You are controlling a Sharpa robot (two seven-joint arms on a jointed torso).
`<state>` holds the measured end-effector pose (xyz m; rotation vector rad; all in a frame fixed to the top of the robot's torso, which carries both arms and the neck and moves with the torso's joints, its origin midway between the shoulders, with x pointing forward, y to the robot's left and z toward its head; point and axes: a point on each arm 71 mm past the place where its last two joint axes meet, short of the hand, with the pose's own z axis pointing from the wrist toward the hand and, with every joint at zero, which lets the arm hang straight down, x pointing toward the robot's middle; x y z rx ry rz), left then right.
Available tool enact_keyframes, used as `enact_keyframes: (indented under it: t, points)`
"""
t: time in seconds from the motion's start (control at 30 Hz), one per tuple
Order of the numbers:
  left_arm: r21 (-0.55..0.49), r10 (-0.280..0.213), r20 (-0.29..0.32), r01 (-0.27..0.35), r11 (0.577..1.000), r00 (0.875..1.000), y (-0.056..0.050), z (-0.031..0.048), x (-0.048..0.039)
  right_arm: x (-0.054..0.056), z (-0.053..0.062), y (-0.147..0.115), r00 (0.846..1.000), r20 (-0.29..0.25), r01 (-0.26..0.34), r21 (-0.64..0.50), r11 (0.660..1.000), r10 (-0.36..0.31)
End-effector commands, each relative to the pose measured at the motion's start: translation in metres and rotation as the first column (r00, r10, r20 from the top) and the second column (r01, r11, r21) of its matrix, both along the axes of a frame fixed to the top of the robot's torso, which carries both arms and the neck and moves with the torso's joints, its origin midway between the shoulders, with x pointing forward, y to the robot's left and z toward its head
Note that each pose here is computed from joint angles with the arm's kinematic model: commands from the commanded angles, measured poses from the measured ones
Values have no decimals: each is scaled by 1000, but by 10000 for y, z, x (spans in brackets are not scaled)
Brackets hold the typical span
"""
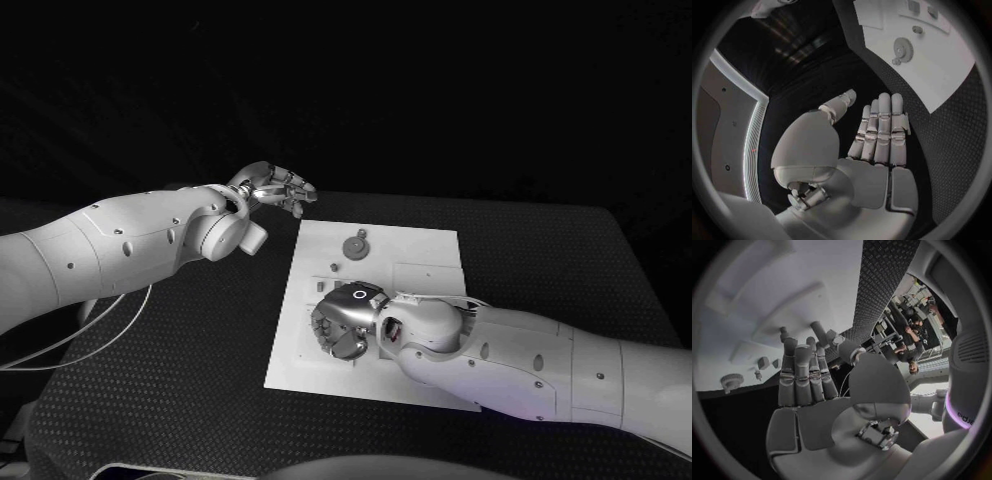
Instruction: Assemble the parts on the task board
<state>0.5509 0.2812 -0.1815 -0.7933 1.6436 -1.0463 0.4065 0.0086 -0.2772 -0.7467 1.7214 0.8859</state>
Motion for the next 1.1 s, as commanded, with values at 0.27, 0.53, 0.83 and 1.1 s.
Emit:
enact_keyframes:
  t: [0.27, 0.53, 0.83, 1.1]
  points:
    - [-9, -14, 1, 14, 1000, 1000, -10, 10, 0, 3, -21, -18, 1000, -6, 2, -11, 1000, -2]
    - [-9, -13, 1, 13, 1000, 1000, -8, 11, -1, 22, -30, -38, 1000, -20, 14, -9, 1000, -14]
    - [-8, -13, 1, 13, 1000, 1000, -3, 11, -1, 30, -18, -35, 1000, -10, 28, 4, 1000, -28]
    - [-8, -12, 2, 12, 1000, 1000, 3, 11, 0, 33, 7, -87, 999, -6, 35, 42, 999, -34]
